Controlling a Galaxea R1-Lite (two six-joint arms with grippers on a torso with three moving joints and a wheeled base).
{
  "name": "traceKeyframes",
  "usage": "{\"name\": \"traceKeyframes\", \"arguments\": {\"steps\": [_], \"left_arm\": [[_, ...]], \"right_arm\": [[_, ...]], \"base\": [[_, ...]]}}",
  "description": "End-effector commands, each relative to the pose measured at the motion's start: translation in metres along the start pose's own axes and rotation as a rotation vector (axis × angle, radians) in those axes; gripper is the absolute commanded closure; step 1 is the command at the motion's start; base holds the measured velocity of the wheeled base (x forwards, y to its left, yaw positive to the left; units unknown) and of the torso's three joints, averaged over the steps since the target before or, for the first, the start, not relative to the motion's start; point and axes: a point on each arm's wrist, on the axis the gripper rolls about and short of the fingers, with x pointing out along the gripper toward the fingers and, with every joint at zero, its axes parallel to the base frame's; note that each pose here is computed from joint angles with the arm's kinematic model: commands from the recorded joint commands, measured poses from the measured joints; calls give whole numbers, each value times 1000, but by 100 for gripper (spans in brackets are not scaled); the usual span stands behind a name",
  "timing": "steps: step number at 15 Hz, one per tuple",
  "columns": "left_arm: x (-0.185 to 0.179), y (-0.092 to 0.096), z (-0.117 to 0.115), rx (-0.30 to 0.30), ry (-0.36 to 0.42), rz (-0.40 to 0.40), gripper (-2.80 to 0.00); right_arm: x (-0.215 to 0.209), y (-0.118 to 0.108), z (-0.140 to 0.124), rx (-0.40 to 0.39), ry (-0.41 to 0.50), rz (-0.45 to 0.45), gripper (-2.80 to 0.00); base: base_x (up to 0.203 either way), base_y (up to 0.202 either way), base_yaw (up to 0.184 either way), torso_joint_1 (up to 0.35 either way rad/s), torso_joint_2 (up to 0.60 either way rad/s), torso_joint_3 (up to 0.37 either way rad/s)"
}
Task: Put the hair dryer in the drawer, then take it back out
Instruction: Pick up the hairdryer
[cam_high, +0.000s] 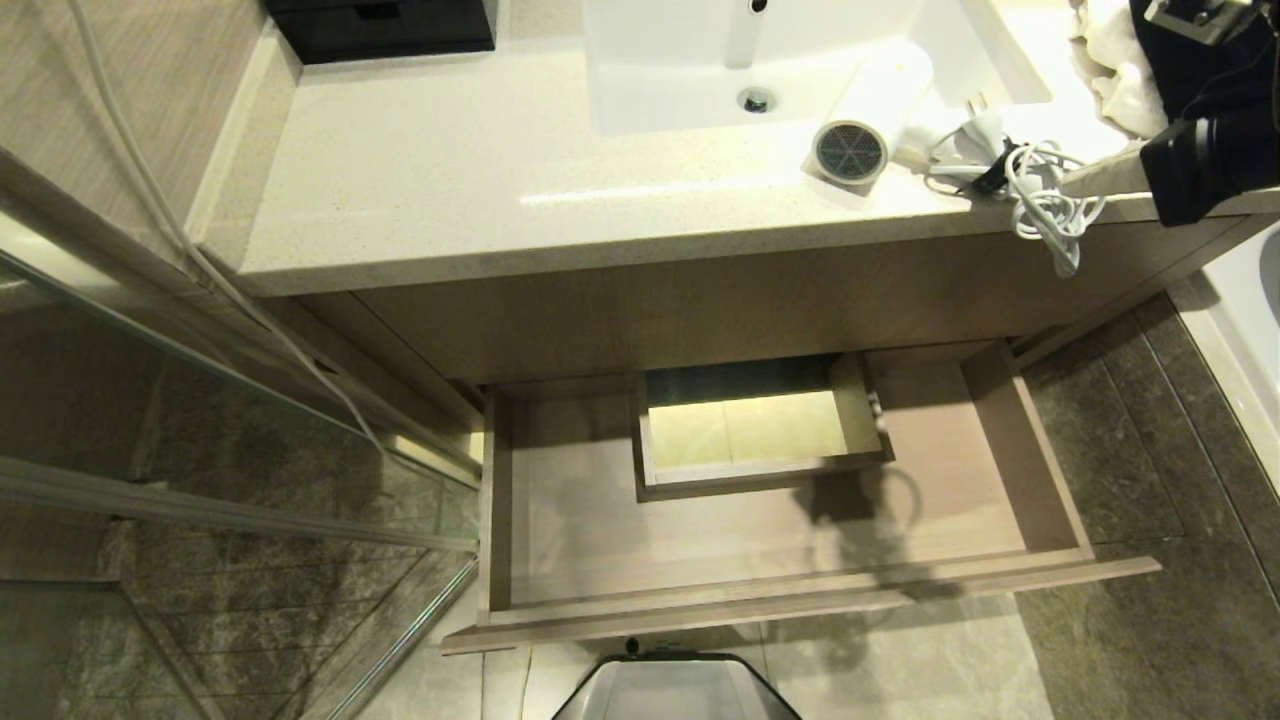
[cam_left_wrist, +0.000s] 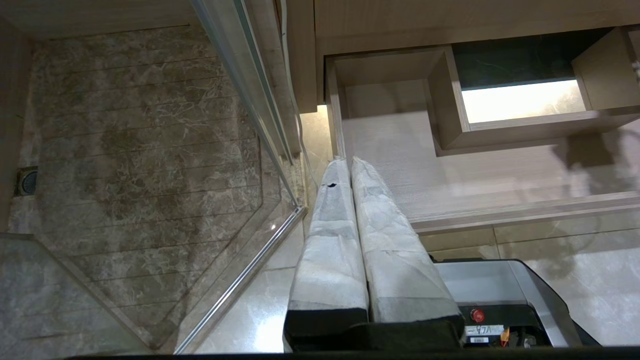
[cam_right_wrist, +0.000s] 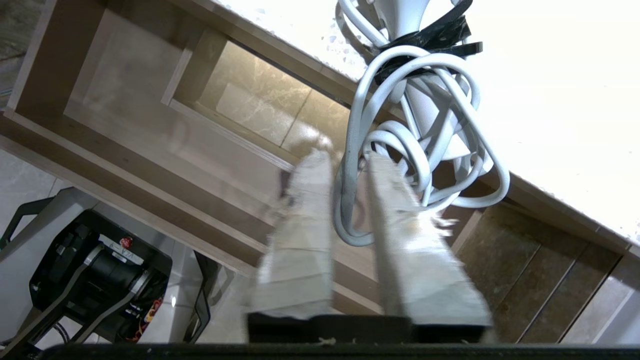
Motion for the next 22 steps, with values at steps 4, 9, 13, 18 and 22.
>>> {"name": "traceKeyframes", "arguments": {"steps": [4,9,13,18,22], "left_arm": [[0,0,0,0,1,0,0],[0,0,0,0,1,0,0],[0,0,0,0,1,0,0],[0,0,0,0,1,0,0],[0,0,0,0,1,0,0]], "right_arm": [[8,-5,0,-5,-14,-2,-280],[30,-25,1,-69,-98,-70,-280],[48,-33,-2,-124,-171,-12,-280],[69,-33,-11,-158,-195,95,-280],[88,-37,-17,-165,-208,108,-280]], "base": [[0,0,0,0,0,0],[0,0,0,0,0,0],[0,0,0,0,0,0],[0,0,0,0,0,0],[0,0,0,0,0,0]]}}
